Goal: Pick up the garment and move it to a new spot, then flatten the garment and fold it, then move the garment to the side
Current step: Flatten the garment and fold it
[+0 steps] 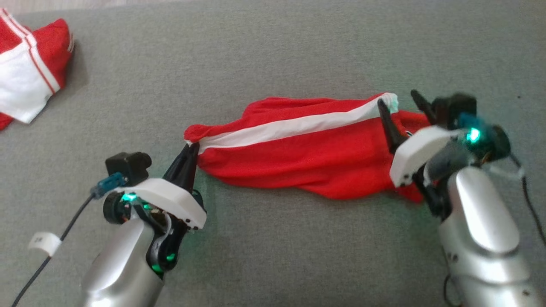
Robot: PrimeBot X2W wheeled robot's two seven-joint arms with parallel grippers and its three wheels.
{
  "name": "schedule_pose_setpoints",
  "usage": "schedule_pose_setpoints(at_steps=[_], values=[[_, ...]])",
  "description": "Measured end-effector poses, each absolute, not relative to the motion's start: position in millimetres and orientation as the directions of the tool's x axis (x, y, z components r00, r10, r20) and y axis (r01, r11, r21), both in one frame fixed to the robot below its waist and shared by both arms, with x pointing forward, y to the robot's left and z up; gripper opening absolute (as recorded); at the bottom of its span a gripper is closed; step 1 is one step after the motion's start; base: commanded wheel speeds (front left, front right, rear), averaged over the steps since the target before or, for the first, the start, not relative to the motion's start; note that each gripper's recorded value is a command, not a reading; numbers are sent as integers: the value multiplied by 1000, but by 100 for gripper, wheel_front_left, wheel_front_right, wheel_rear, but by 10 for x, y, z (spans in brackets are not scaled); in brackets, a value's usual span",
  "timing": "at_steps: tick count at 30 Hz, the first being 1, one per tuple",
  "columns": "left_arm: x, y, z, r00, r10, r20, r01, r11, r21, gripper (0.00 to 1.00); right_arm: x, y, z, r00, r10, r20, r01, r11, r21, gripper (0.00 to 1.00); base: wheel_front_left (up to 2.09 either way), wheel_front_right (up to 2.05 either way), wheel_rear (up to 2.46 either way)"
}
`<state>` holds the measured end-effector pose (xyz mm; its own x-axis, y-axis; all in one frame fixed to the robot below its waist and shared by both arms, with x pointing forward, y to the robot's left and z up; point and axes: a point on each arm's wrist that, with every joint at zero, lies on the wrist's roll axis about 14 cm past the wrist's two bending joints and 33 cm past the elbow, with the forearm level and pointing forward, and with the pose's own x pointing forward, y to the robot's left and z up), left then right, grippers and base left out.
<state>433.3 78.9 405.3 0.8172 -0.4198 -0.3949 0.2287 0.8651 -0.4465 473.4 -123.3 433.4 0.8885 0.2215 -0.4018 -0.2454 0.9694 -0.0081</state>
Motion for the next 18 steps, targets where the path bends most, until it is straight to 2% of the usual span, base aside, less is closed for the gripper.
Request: schedule_pose_setpoints(at_steps=[4, 8, 12, 18], values=[[4311, 804, 4028, 819, -413, -398, 223, 869, -443, 0, 4815, -1296, 4220, 844, 212, -493, -255, 967, -22, 100, 0, 0, 0], [4283, 801, 4004, 816, -414, -404, 221, 869, -443, 0, 4740, -1214, 4039, 787, 241, -567, -291, 957, 1, 100, 0, 0, 0], [4288, 799, 3995, 815, -415, -404, 222, 868, -445, 0, 4713, -1158, 3956, 765, 270, -584, -312, 950, 31, 100, 0, 0, 0], [4304, 795, 4005, 817, -418, -398, 229, 867, -442, 0, 4794, -1072, 3991, 770, 299, -563, -337, 941, 40, 100, 0, 0, 0]])
